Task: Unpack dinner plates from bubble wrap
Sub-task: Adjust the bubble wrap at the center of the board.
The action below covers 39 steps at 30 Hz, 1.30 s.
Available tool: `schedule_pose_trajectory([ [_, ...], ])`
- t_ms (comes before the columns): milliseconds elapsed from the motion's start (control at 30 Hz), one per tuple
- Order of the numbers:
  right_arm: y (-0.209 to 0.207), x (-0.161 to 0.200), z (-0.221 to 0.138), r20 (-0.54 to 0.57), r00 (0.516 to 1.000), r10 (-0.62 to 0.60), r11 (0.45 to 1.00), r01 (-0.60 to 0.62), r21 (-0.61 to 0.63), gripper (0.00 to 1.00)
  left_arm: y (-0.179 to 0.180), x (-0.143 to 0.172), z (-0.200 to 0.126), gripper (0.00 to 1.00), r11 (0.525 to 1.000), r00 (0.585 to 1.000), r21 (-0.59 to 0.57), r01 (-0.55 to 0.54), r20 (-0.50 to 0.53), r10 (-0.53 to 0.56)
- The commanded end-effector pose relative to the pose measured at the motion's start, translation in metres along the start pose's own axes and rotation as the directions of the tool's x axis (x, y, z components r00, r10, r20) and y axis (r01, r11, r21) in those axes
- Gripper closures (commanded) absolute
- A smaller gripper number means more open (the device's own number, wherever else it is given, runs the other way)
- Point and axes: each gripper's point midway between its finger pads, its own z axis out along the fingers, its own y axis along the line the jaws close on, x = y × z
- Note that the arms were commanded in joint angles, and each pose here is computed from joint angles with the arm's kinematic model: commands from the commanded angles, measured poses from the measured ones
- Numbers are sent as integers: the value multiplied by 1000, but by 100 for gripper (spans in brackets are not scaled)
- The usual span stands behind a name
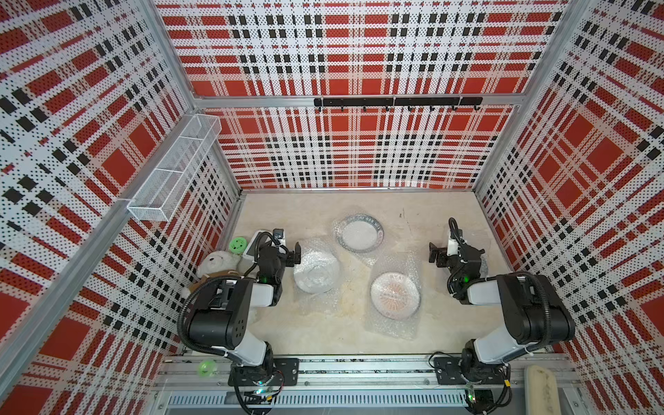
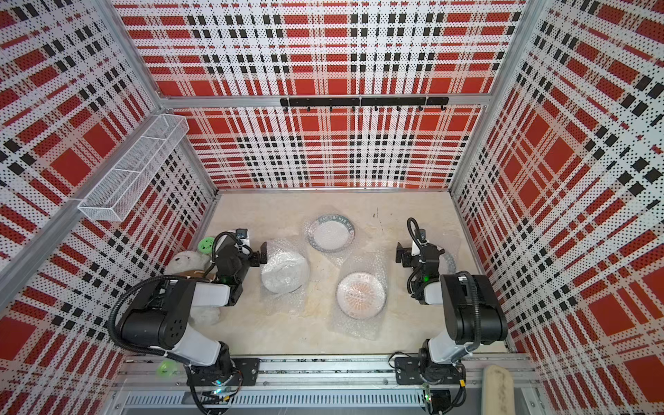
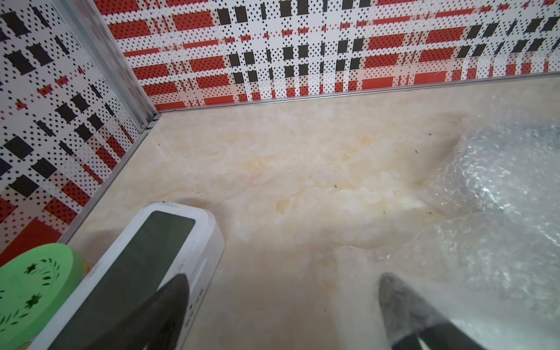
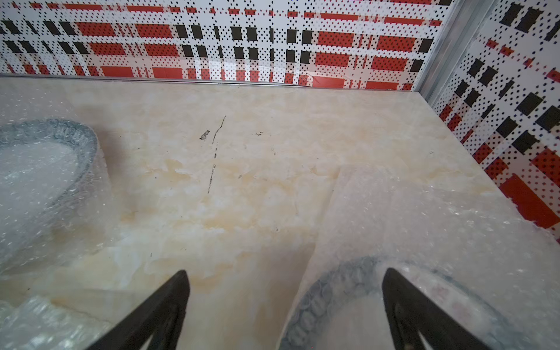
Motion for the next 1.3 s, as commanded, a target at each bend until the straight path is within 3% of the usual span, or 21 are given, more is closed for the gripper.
schedule_pose_trajectory([
  [0, 1, -20, 4, 69, 997, -22, 1000, 22, 0, 0, 1, -16, 4, 0, 1000, 999, -5, 16, 52, -16],
  [1000, 2, -20, 4, 70, 997, -20, 1000, 20, -3, 0, 2, -16, 3, 1, 1000, 998, -10, 16, 56, -16],
  [1200, 2, -20, 4, 70, 997, -20, 1000, 20, -3, 0, 9, -16, 0, 1, 998, 997, -55, 33, 65, -30],
  [1267, 2, -20, 4, 70, 997, -19, 1000, 19, -3, 0, 11, -25, -15, 1, 994, 993, -103, 26, 119, -13],
])
